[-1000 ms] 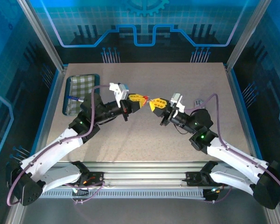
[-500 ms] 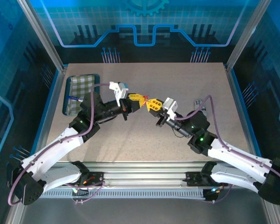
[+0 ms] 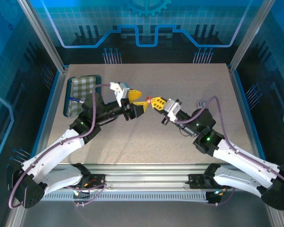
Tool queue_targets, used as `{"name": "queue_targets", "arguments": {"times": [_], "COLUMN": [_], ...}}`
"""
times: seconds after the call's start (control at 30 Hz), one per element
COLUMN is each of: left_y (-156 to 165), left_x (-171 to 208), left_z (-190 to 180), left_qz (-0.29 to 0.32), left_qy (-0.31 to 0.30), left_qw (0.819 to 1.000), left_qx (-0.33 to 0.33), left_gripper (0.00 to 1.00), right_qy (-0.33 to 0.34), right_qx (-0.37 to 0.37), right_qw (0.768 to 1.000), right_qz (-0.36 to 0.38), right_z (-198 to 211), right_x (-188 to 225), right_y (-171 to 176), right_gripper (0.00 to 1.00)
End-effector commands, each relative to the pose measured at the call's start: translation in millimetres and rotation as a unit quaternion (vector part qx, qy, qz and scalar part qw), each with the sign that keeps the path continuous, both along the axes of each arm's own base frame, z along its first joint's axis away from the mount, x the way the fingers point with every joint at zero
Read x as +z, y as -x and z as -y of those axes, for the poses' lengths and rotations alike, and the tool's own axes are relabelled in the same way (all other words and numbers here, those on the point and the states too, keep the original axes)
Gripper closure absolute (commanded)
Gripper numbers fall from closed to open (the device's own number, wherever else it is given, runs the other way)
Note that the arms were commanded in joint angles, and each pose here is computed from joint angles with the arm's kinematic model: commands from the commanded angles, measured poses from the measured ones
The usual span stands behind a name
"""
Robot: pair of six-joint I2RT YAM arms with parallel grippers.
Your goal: Remove the keys from the keyring
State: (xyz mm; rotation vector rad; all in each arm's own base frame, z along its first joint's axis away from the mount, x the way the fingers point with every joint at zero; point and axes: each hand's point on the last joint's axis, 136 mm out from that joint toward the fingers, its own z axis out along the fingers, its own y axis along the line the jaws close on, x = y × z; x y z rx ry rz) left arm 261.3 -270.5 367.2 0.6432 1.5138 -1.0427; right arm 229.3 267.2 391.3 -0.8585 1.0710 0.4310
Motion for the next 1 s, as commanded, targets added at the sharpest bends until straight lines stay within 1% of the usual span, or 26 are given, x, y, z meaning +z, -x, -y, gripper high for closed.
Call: {"name": "queue_targets", "arguments": {"times": [0.0, 0.07, 0.17, 0.27, 0.37, 0.47, 0.5, 0.53, 0.57, 0.63, 0.7, 0.8, 0.9, 0.97], "left_y": [5, 6, 5, 5, 2, -2, -2, -2, -3, 0, 0, 5, 5, 9], "left_x": [0, 1, 8, 20, 33, 48, 53, 58, 63, 67, 69, 74, 72, 73], "left_z": [-5, -6, -12, -15, -16, -16, -15, -14, -11, -5, -3, 0, 2, 5], "left_qz": [0.001, 0.003, -0.001, -0.017, -0.038, -0.073, -0.084, -0.096, -0.105, -0.114, -0.117, -0.111, -0.115, -0.111], "left_qy": [0.002, 0.003, 0.013, 0.028, 0.043, 0.063, 0.066, 0.070, 0.073, 0.073, 0.079, 0.082, 0.078, 0.075], "left_qw": [1.000, 1.000, 1.000, 0.999, 0.997, 0.992, 0.989, 0.985, 0.982, 0.976, 0.972, 0.967, 0.967, 0.965], "left_qx": [0.007, 0.006, 0.005, -0.021, -0.047, -0.084, -0.103, -0.122, -0.140, -0.172, -0.188, -0.212, -0.215, -0.226], "left_gripper": [0.18, 0.17, 0.14, 0.14, 0.17, 0.22, 0.25, 0.30, 0.36, 0.45, 0.50, 0.50, 0.43, 0.43], "right_qy": [-0.008, -0.013, -0.037, -0.037, -0.041, -0.053, -0.055, -0.055, -0.056, -0.061, -0.062, -0.059, -0.054, -0.050], "right_qx": [0.081, 0.098, 0.142, 0.211, 0.268, 0.309, 0.317, 0.334, 0.344, 0.356, 0.364, 0.371, 0.379, 0.384], "right_qw": [0.997, 0.995, 0.988, 0.974, 0.955, 0.939, 0.935, 0.931, 0.926, 0.921, 0.918, 0.914, 0.910, 0.908], "right_qz": [-0.002, -0.013, -0.042, -0.080, -0.117, -0.142, -0.147, -0.138, -0.142, -0.145, -0.147, -0.155, -0.158, -0.162], "right_z": [2, 8, 22, 31, 37, 42, 42, 42, 42, 40, 38, 35, 31, 27], "right_x": [21, 24, 30, 32, 33, 34, 33, 44, 45, 48, 50, 49, 50, 49], "right_y": [17, 16, 14, 15, 11, 5, 3, 5, 5, 4, 4, 4, 7, 10], "right_gripper": [1.00, 1.00, 1.00, 1.00, 1.00, 1.00, 1.00, 1.00, 1.00, 1.00, 1.00, 1.00, 1.00, 1.00]}}
